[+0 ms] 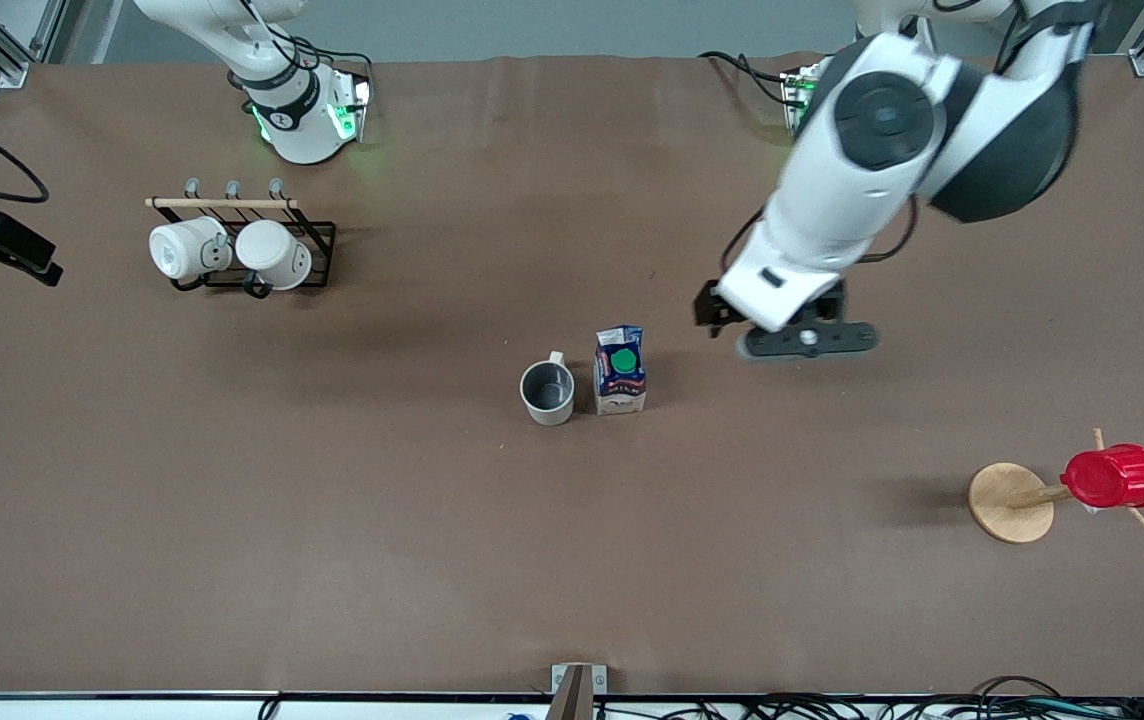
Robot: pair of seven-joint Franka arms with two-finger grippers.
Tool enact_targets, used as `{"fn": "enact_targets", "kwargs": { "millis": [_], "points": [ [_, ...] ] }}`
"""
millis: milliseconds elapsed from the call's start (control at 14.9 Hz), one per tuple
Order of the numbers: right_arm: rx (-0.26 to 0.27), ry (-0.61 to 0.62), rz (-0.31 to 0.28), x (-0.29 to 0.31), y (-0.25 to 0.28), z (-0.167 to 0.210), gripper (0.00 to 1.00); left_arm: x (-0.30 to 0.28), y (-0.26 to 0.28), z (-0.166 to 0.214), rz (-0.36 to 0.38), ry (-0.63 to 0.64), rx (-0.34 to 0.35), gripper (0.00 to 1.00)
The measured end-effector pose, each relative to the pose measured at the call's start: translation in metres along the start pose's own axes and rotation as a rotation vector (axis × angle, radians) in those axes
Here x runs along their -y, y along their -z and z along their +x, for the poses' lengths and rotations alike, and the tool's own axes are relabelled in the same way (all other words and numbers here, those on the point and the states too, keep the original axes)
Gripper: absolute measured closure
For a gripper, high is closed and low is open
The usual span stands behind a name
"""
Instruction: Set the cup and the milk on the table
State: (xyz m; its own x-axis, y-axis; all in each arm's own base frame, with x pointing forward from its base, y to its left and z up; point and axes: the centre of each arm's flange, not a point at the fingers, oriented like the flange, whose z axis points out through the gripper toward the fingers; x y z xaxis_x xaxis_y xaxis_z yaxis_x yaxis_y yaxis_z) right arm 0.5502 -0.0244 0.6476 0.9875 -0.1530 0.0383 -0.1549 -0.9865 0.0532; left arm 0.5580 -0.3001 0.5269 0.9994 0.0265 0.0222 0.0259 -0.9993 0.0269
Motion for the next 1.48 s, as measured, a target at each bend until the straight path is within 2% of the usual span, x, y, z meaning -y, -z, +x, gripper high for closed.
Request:
{"fn": "enact_targets", "kwargs": {
  "millis": [201,537,672,806,940,1209,1478],
  "points": [
    [-0.006,0.004,0.002,0.001,0.005,0.0,0.0,0.059,0.03,-0.01,-0.004,-0.001,-0.024,0.0],
    [0.014,0.011,0.02,0.003,0.003,-0.002,0.0,0.16,0.08,-0.017,-0.069,0.049,-0.075,0.0],
    [0.019,0.02,0.022,0.003,0.003,-0.003,0.0,0.184,0.089,-0.019,-0.068,0.074,-0.07,0.0],
    [0.02,0.033,0.023,0.003,0.003,-0.003,0.0,0.202,0.093,-0.023,-0.053,0.061,-0.049,0.0],
    [0.02,0.032,0.023,0.002,0.003,-0.003,0.0,0.218,0.098,-0.027,-0.003,0.022,-0.037,0.0],
    [0.021,0.031,0.023,0.0,0.003,-0.003,0.0,0.226,0.11,-0.032,0.031,-0.021,-0.019,0.0],
    [0.022,0.027,0.023,-0.002,0.003,-0.003,0.0,0.222,0.121,-0.014,0.041,-0.039,0.027,0.0]
  ]
}}
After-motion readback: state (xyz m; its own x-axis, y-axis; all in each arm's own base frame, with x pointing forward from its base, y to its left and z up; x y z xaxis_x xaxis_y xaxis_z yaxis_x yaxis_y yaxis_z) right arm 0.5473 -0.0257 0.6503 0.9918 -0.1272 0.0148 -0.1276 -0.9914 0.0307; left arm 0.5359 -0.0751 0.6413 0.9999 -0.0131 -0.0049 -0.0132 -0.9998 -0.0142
